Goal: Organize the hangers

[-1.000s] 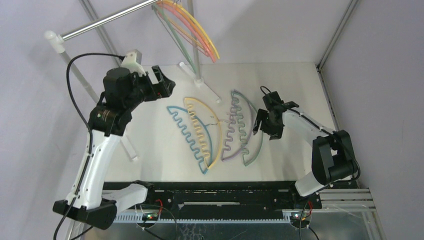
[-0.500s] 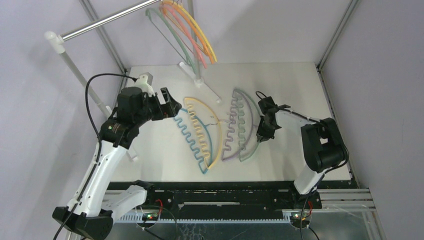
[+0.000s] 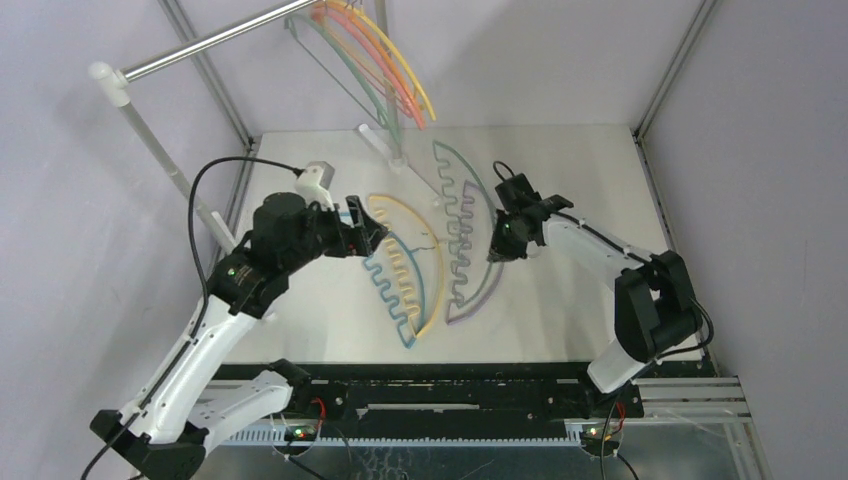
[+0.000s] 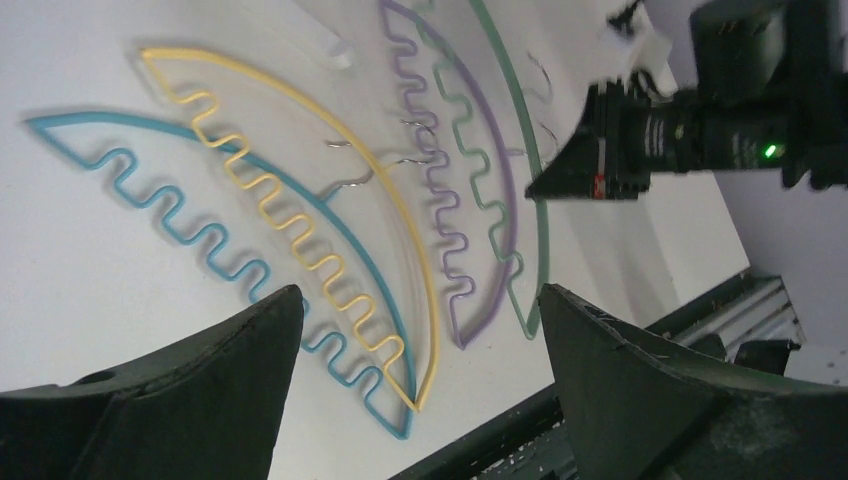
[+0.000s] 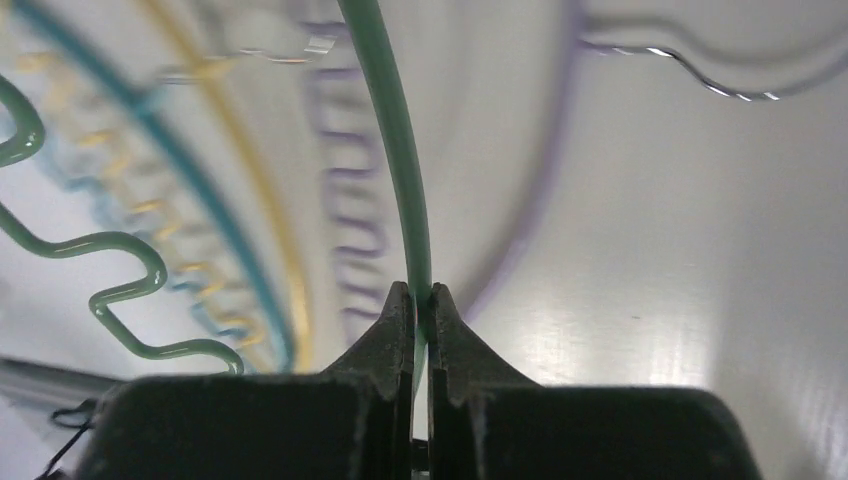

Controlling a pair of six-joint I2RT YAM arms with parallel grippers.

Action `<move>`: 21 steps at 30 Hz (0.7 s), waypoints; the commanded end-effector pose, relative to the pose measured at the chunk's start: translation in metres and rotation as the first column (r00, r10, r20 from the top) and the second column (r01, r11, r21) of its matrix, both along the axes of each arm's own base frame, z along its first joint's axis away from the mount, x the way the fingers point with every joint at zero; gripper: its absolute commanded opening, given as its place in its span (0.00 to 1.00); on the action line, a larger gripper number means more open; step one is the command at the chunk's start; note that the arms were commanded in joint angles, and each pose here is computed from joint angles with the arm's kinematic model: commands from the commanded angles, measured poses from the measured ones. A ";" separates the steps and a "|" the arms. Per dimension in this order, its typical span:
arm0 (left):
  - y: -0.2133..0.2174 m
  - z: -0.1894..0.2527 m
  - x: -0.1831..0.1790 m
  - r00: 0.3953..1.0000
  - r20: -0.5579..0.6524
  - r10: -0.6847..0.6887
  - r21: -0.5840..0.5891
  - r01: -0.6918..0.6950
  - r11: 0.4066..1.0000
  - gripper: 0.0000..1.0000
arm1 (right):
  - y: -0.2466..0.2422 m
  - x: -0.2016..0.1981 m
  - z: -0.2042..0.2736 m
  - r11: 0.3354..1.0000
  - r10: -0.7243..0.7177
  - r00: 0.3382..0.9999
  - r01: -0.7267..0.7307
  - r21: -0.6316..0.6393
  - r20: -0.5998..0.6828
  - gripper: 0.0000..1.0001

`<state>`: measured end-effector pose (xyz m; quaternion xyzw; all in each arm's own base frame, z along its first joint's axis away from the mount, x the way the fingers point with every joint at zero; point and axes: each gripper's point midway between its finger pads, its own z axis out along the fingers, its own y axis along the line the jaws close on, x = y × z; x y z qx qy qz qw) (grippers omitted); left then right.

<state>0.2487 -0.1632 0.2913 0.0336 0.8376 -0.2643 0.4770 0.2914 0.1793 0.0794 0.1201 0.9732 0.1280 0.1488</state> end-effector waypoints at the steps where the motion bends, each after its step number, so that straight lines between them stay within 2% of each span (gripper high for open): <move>1: -0.025 0.028 0.003 0.992 0.114 -0.054 -0.001 0.055 0.998 0.92 | 0.035 0.023 0.068 0.993 0.016 0.985 -0.036 0.116 0.170 0.00; 10: -0.077 0.034 -0.009 0.975 0.149 -0.165 0.069 0.157 0.985 0.90 | 0.054 0.030 0.083 0.987 0.057 0.977 -0.086 0.138 0.204 0.00; 21: -0.133 0.033 -0.026 0.959 0.129 -0.252 0.027 0.251 0.968 0.89 | 0.061 0.020 0.108 0.975 0.131 0.959 -0.170 0.143 0.250 0.00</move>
